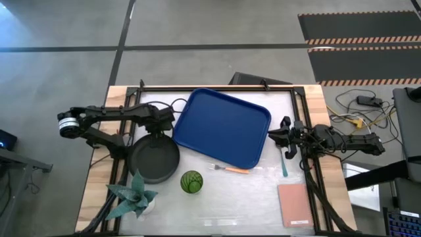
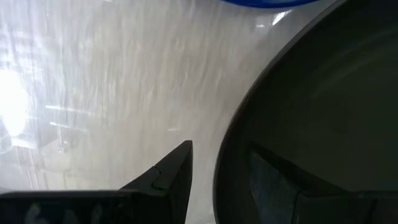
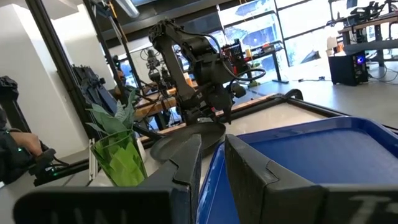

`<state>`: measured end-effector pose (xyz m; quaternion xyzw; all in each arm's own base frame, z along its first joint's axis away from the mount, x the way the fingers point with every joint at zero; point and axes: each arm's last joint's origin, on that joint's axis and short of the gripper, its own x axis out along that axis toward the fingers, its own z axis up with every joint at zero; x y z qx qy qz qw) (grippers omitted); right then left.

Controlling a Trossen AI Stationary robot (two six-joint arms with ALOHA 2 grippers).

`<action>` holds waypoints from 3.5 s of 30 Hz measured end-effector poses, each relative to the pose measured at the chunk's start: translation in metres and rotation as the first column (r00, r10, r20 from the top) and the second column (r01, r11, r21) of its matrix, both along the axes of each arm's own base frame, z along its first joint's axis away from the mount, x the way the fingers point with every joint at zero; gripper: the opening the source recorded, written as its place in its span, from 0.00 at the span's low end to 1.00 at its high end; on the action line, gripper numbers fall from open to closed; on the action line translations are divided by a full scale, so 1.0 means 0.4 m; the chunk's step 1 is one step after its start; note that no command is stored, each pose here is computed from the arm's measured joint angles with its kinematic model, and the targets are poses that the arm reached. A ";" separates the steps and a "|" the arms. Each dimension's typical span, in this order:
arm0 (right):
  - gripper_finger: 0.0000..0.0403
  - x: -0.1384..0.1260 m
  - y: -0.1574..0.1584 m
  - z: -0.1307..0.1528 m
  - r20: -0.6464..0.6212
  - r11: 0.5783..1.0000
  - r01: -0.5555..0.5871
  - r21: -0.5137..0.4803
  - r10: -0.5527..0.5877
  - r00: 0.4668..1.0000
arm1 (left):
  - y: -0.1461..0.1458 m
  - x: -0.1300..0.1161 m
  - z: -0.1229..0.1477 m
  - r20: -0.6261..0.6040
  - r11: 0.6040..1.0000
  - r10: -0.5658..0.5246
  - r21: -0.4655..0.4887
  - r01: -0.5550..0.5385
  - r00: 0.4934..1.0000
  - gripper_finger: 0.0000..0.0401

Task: Pick and place plate/cup/fork/spoon on tray
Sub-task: Put the black plate on the blue tray

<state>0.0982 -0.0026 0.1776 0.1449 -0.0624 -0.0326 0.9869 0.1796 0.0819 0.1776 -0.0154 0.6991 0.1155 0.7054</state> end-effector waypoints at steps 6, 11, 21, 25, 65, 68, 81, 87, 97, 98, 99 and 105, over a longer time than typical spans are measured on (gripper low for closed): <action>0.15 0.000 0.000 0.000 -0.002 1.000 0.000 0.000 0.000 1.000 | 0.002 -0.001 0.000 -0.001 1.000 0.005 -0.001 -0.005 1.000 0.32; 0.15 0.000 0.000 0.000 -0.002 1.000 0.000 0.000 0.000 1.000 | 0.002 -0.001 0.000 0.000 1.000 0.005 -0.001 -0.005 1.000 0.32; 0.15 0.000 0.000 0.000 -0.002 1.000 -0.001 0.000 0.001 1.000 | 0.002 -0.001 -0.001 0.000 1.000 0.005 -0.001 -0.005 1.000 0.32; 0.15 0.000 0.000 -0.001 -0.002 1.000 -0.001 0.000 0.001 1.000 | 0.002 -0.001 -0.001 0.001 1.000 0.006 -0.001 -0.006 1.000 0.32; 0.15 0.000 0.000 -0.001 -0.002 1.000 -0.003 0.000 0.003 1.000 | 0.004 -0.001 -0.002 -0.002 1.000 0.016 0.018 -0.016 1.000 0.32; 0.15 0.000 0.000 0.000 -0.002 1.000 -0.004 0.000 0.004 1.000 | 0.004 -0.001 -0.002 -0.002 1.000 0.016 0.018 -0.016 1.000 0.32; 0.15 0.000 0.000 0.000 -0.002 1.000 -0.003 0.000 0.003 1.000 | 0.003 -0.001 -0.002 -0.001 1.000 0.015 0.013 -0.015 1.000 0.49; 0.15 0.000 0.000 0.000 -0.002 1.000 -0.003 0.000 0.003 1.000 | 0.003 -0.001 -0.002 0.000 1.000 0.014 0.011 -0.014 1.000 0.46; 0.15 0.000 0.001 -0.001 -0.002 1.000 -0.009 0.000 0.009 1.000 | 0.005 0.004 -0.016 -0.028 1.000 0.012 -0.001 -0.012 1.000 0.44; 0.15 0.000 0.001 -0.001 -0.002 1.000 -0.010 0.000 0.010 1.000 | 0.006 0.006 -0.021 -0.039 1.000 0.012 -0.006 -0.012 0.999 0.44; 0.15 0.000 0.001 0.000 -0.002 1.000 -0.010 0.000 0.010 1.000 | 0.007 0.008 -0.027 -0.052 1.000 0.011 -0.011 -0.011 0.999 0.44; 0.15 0.000 0.001 0.000 -0.002 1.000 -0.012 0.007 0.012 1.000 | 0.010 0.017 -0.054 -0.106 0.999 0.008 -0.036 -0.012 0.994 0.44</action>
